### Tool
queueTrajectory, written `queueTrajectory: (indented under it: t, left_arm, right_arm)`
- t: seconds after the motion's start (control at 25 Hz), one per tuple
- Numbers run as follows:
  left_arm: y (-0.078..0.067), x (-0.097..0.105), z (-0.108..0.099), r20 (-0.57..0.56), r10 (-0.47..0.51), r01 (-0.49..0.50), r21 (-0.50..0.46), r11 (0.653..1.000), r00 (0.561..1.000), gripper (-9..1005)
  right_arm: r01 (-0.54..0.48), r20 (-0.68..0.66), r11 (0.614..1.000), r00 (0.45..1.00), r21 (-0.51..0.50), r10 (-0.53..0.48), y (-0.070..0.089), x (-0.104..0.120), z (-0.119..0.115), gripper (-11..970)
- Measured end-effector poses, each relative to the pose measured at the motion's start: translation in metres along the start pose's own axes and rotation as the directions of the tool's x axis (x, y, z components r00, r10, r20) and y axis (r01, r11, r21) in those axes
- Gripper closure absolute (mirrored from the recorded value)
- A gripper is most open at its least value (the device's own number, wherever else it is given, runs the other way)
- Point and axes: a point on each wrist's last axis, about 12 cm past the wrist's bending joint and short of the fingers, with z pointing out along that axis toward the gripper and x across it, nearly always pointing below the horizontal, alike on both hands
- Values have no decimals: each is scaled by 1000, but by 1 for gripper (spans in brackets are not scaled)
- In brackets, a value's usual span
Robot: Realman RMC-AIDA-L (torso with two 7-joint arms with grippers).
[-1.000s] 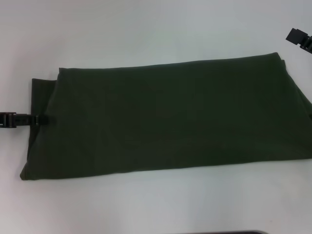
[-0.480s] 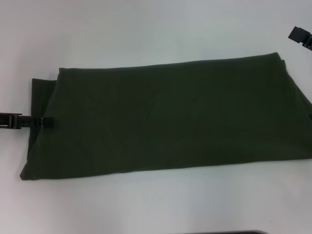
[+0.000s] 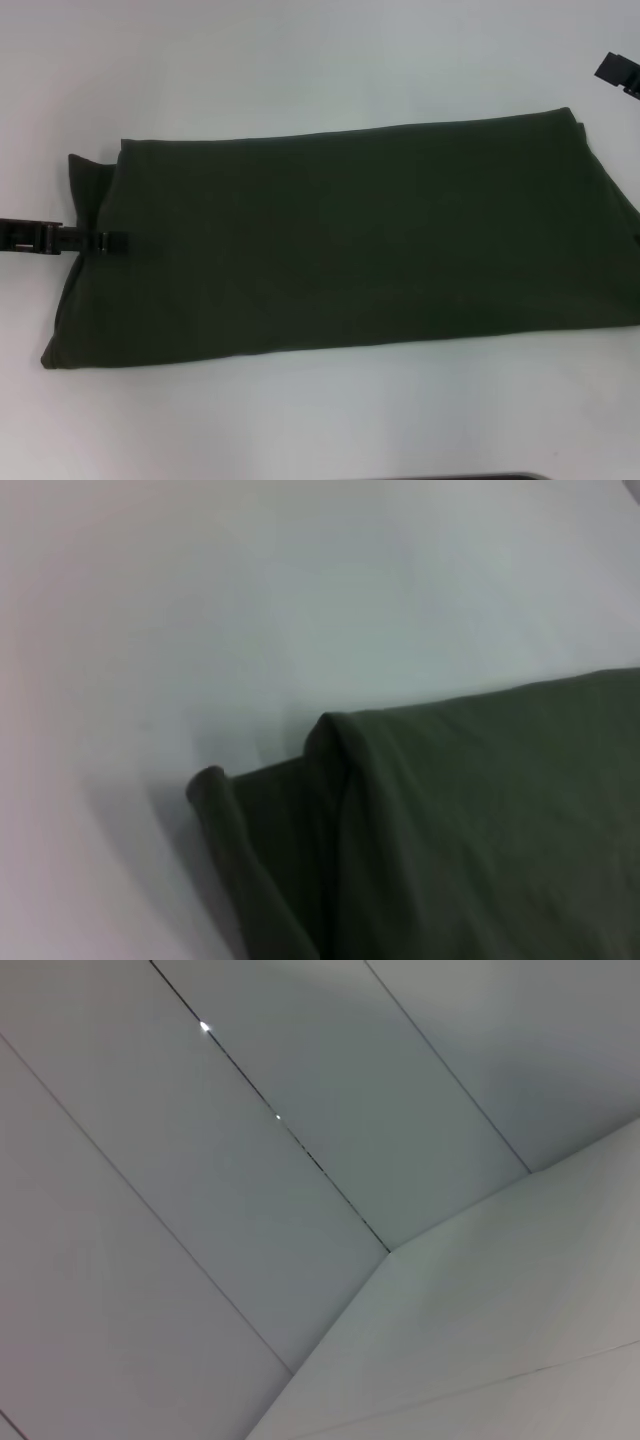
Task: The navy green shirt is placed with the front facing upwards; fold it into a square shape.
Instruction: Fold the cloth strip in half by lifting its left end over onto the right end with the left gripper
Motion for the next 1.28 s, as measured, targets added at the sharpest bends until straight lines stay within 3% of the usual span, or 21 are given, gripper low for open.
queueTrajectory:
  t: [0.36, 0.72, 1.28]
  left_arm:
    - [-3, -6, 2, 6, 21, -21, 3, 1000, 1000, 117]
    - [6, -7, -5, 16, 21, -20, -60, 998, 1000, 120]
    - [10, -3, -8, -26, -7, 5, -86, 996, 1000, 119]
  right_arm:
    - [6, 1, 1000, 1000, 4, -6, -1, -1, 3, 413]
    - [1, 1, 1000, 1000, 12, -1, -2, 0, 4, 413]
    - [0, 1, 1000, 1000, 10, 0, -2, -1, 2, 412]
